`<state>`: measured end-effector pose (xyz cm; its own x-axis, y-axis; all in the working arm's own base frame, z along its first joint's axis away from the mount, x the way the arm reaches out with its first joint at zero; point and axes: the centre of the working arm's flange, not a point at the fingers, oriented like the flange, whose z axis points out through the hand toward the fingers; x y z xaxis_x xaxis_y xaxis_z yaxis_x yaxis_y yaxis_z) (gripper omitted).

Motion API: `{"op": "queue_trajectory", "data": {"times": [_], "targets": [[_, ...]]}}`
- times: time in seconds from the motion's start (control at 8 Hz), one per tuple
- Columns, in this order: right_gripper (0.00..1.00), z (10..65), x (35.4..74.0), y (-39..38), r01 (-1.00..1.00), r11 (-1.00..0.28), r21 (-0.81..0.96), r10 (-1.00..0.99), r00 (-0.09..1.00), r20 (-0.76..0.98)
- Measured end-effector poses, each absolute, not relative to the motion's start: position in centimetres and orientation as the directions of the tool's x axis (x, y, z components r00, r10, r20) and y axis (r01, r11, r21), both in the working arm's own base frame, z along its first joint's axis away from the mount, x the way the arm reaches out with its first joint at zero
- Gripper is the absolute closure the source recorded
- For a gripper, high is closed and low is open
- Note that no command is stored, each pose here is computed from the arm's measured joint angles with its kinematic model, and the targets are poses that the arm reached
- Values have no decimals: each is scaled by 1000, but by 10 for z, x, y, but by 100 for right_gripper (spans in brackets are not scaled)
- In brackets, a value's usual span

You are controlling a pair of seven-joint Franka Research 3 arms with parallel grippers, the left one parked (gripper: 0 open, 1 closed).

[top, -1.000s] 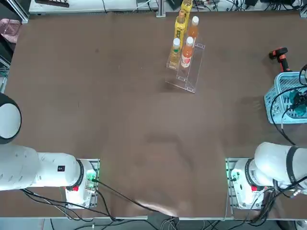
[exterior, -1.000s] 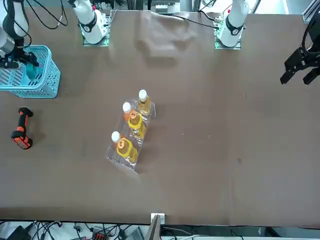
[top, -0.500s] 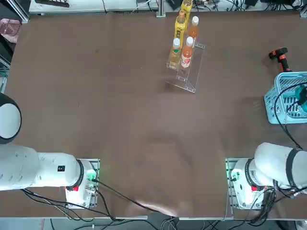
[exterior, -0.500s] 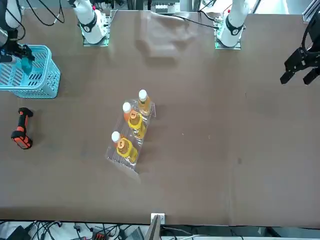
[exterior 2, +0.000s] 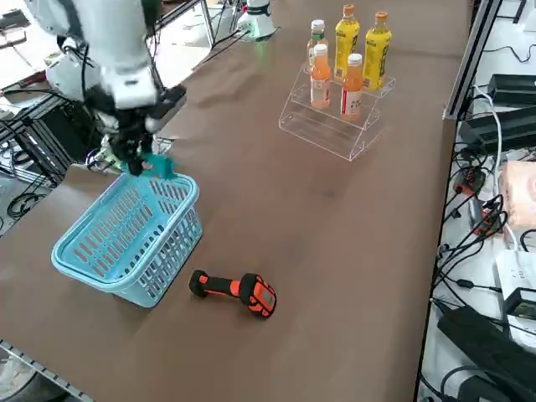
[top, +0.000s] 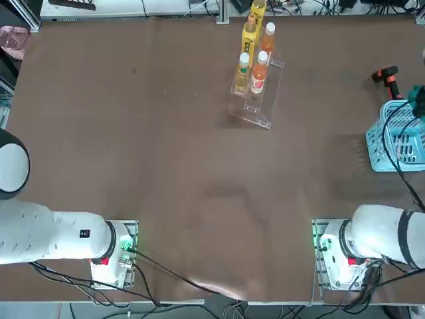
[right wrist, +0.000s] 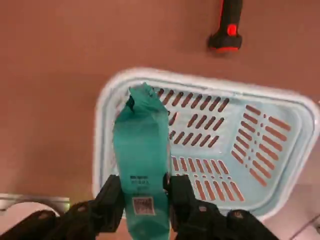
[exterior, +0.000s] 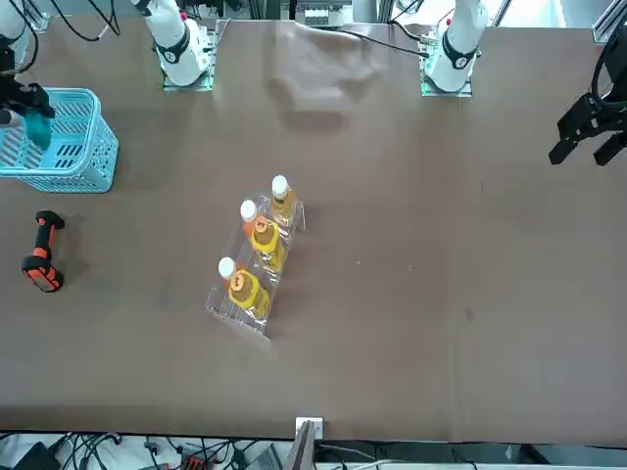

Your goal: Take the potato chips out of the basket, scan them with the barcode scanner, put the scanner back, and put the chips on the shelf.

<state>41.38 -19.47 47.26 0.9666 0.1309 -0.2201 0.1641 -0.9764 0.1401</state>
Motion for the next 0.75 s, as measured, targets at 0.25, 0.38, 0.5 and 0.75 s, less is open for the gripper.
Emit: {"op": "queue_trajectory", "data": {"times": [0.25,0.38,0.5,0.75], "targets": [[52,484,444,-107,135,-983,126,111,978,-177],[51,479,454,-67,110,-991,81,96,983,-154],[51,468,462,-34,89,-994,71,79,988,-132],[50,427,476,22,49,-995,83,42,996,-76]]}}
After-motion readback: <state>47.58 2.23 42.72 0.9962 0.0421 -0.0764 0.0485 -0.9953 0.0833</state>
